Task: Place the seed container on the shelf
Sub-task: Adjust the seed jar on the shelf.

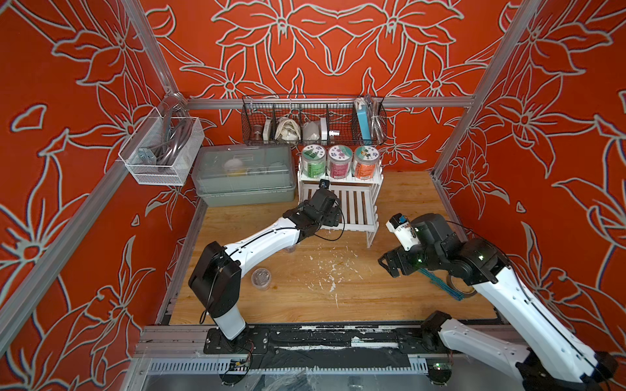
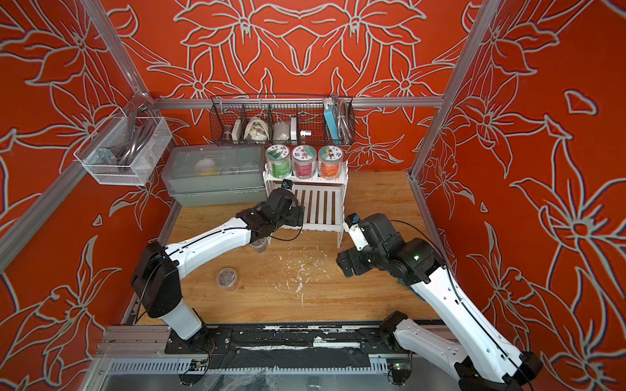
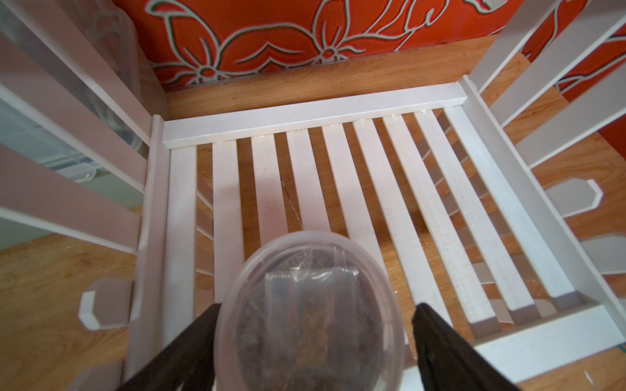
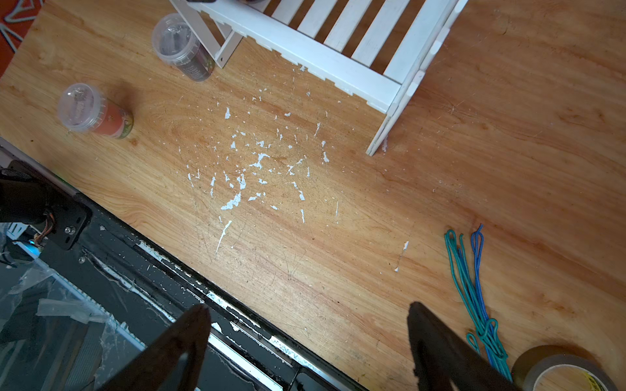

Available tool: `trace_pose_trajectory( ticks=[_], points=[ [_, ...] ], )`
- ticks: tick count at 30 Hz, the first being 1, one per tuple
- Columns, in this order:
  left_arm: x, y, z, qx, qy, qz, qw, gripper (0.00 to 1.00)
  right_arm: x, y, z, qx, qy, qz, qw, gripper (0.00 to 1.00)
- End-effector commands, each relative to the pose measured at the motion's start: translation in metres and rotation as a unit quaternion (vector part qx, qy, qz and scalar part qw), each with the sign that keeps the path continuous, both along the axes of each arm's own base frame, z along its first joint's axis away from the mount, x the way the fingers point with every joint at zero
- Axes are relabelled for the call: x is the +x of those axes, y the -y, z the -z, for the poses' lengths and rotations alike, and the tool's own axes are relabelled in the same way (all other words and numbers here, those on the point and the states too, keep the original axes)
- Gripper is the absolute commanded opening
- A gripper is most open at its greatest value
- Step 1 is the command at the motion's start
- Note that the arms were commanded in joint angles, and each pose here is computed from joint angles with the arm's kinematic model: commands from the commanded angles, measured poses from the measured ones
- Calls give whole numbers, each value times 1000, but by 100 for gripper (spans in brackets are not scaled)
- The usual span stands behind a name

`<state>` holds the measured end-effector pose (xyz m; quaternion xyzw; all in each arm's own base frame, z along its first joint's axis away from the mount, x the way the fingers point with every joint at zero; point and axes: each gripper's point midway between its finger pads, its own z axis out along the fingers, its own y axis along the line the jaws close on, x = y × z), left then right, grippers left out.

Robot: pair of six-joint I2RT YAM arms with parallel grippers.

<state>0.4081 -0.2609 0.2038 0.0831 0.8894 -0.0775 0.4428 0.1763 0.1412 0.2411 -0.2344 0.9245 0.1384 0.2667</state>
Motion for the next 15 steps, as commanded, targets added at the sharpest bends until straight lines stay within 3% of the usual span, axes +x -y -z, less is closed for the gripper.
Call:
trace_pose_trajectory(
  ticks=[1,15],
  points=[
    [4,-7,-8,9,17,-9,1000,84,-3,2,5,-1,-6,1,1000,94],
    [10,-30,-13,17,29,-35,999,79,-3,2,6,0,-5,0,1000,94]
  ],
)
